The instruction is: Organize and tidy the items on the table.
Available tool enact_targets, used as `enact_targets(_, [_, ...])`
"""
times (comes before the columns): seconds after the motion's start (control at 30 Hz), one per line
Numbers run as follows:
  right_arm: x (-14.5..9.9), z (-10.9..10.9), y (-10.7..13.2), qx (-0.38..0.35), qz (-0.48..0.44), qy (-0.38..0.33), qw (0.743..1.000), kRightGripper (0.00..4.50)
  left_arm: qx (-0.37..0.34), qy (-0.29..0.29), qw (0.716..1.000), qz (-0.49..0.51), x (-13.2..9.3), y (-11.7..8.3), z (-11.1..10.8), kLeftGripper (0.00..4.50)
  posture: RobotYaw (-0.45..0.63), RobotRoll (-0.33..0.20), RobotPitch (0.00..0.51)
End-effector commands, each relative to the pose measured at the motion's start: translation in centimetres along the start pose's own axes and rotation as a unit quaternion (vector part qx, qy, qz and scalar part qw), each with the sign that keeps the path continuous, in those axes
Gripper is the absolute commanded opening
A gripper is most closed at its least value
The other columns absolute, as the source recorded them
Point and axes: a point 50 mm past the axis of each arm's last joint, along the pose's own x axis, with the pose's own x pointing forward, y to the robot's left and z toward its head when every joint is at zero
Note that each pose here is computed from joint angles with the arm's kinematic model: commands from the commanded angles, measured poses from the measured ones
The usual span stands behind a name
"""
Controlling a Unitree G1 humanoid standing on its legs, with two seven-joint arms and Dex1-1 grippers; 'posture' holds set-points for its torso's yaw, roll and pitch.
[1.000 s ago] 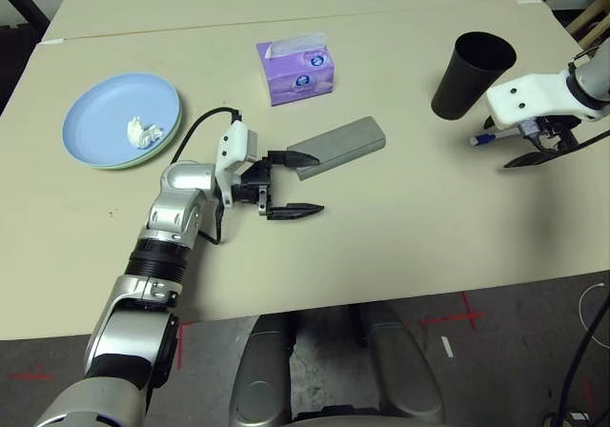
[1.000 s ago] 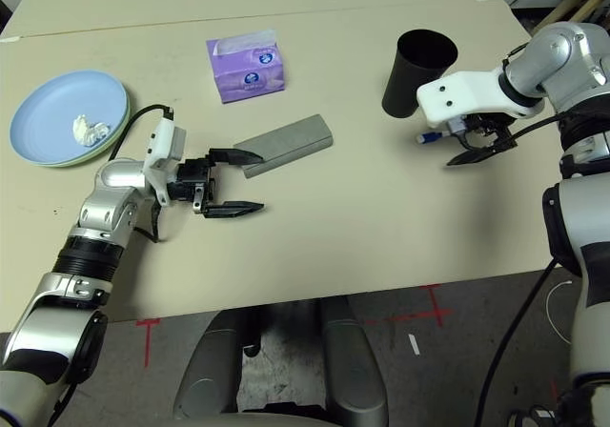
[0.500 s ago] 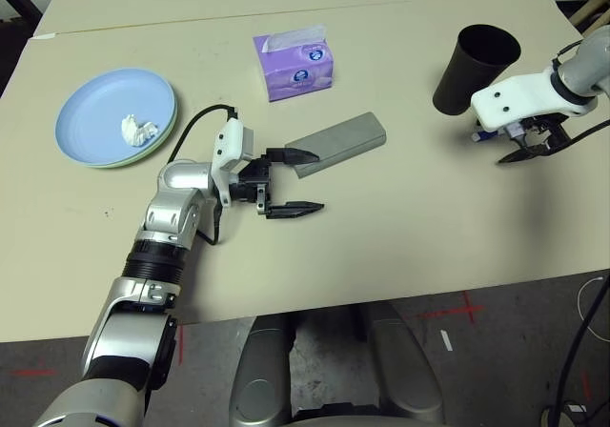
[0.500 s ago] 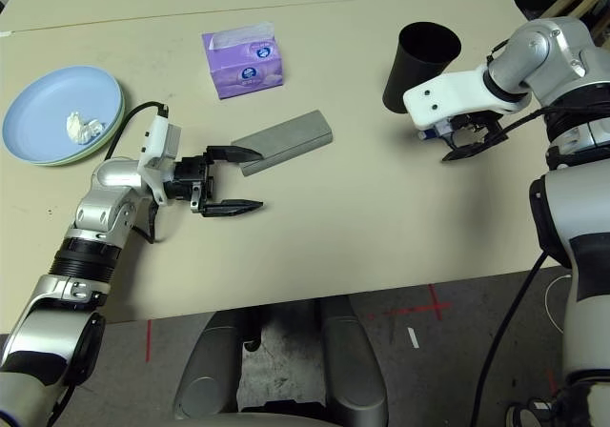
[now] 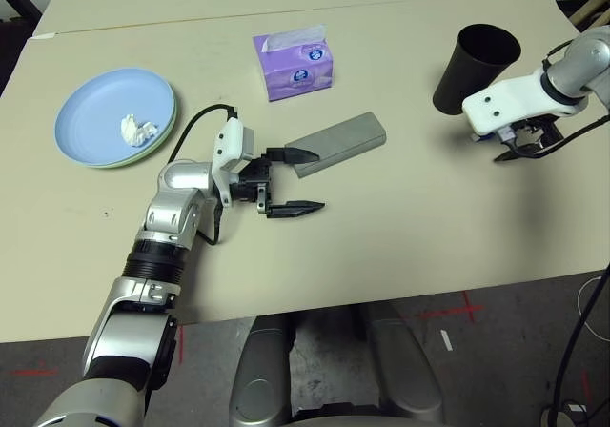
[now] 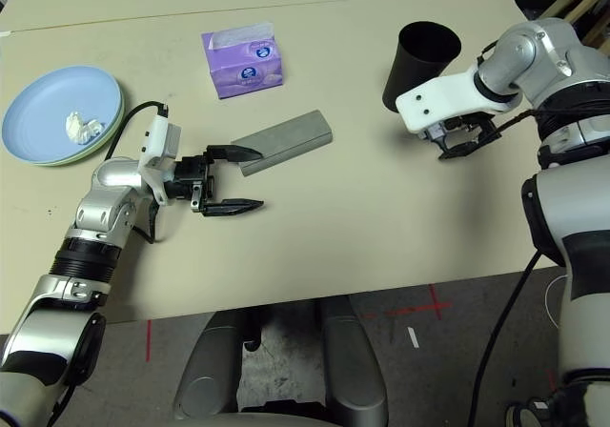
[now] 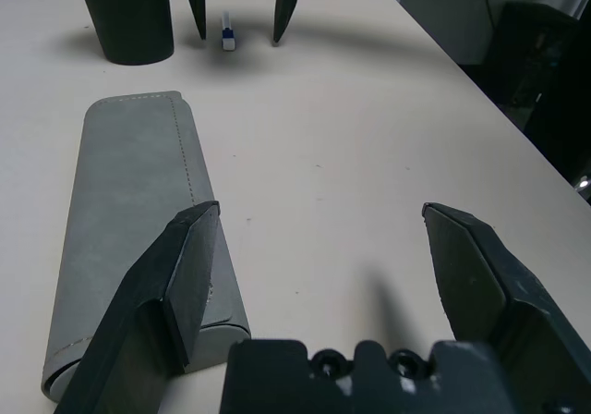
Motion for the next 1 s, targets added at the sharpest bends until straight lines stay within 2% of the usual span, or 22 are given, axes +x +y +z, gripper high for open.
enact_targets(0.03, [0.2, -0.4, 0.4, 0.006, 0.015, 0.011, 1.000, 4.49, -0.021, 0.015, 1.000, -0.002, -0.1, -0.8, -1.0, 4.50, 0.06, 0.000, 0.365])
enact_targets(0.13, [0.2, -0.5, 0.5, 0.008, 0.019, 0.019, 1.000, 4.49, -0.021, 0.015, 1.000, 0.001, -0.2, -0.9, -1.0, 4.50, 0.07, 0.000, 0.363])
enact_targets(0.23, [0.2, -0.7, 0.6, 0.008, 0.025, 0.026, 0.999, 3.89, -0.021, 0.015, 1.000, 0.002, -0.2, -1.0, -1.1, 4.50, 0.07, 0.000, 0.362])
enact_targets(0.37, [0.2, -0.8, 0.8, 0.011, 0.041, 0.027, 0.999, 2.54, -0.022, 0.014, 1.000, 0.002, 0.0, -1.2, -1.1, 4.50, 0.07, 0.000, 0.359])
enact_targets(0.53, [0.2, -0.7, 0.9, 0.011, 0.047, 0.019, 0.999, 0.59, -0.021, 0.013, 1.000, 0.000, 0.1, -1.3, -1.0, 4.50, 0.07, 0.000, 0.354])
enact_targets(0.57, [0.2, -0.7, 1.0, 0.011, 0.047, 0.018, 0.999, 0.42, -0.021, 0.013, 1.000, 0.000, 0.1, -1.2, -1.0, 4.50, 0.07, 0.000, 0.348])
enact_targets(0.8, [-0.5, -0.8, 1.0, 0.031, 0.040, -0.013, 0.999, 0.42, -0.015, 0.014, 1.000, -0.001, 0.1, -0.8, -0.9, 4.50, 0.06, 0.000, 0.328])
enact_targets(0.9, [-1.2, -0.8, 0.9, 0.078, 0.030, -0.069, 0.994, 0.42, -0.012, 0.016, 1.000, -0.002, 0.1, -0.6, -0.8, 4.50, 0.06, 0.000, 0.319])
enact_targets(1.0, [-1.6, -0.8, 0.6, 0.152, 0.004, -0.147, 0.977, 0.42, -0.010, 0.017, 1.000, -0.002, 0.1, -0.4, -0.7, 4.50, 0.05, 0.000, 0.307])
